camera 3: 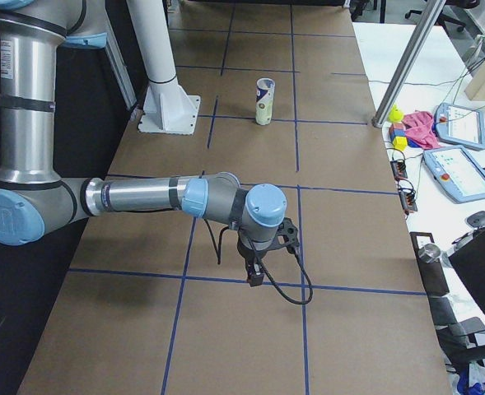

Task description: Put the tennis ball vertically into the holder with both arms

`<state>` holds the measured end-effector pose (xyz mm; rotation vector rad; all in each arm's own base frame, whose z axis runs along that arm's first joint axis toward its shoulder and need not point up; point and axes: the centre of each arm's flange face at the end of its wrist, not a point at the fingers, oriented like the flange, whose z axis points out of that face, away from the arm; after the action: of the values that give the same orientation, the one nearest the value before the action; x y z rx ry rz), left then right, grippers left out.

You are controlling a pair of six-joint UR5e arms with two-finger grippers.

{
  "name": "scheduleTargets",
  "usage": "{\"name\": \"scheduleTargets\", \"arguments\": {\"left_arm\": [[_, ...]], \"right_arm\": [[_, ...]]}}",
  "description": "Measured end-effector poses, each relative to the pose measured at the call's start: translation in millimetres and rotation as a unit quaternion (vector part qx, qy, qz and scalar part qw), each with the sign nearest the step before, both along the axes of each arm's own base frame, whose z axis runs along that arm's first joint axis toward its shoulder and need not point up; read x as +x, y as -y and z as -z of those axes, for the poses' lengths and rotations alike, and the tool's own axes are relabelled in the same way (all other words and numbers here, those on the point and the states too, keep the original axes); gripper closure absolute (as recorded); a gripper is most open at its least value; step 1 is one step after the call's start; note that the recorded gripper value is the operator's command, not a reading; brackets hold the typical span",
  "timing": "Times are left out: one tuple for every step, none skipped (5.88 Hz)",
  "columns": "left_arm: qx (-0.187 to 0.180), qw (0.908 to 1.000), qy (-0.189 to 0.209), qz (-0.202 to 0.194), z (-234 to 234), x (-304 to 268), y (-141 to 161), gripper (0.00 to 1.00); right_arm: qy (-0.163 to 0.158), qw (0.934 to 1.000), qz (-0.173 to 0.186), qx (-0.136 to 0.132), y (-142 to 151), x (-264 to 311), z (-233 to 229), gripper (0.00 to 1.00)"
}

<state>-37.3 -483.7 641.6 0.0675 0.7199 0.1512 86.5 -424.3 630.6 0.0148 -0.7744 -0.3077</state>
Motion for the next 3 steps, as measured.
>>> {"name": "scheduleTargets", "arguments": {"left_arm": [[-0.002,1.0000,-0.001,0.001,-2.2,-0.5,-7.8,0.00],[0.000,1.0000,-0.001,0.000,-1.2,-0.1,-9.3,0.00],[0.005,1.0000,-0.001,-0.002,2.5,0.6,-8.7,0.00]], "right_arm": [[0.000,1.0000,0.000,0.002,0.3,0.0,1.3,0.00],[0.002,1.0000,0.000,0.004,0.6,-0.1,3.2,0.00],[0.003,1.0000,0.002,0.006,0.0,-0.4,3.6,0.00]]}}
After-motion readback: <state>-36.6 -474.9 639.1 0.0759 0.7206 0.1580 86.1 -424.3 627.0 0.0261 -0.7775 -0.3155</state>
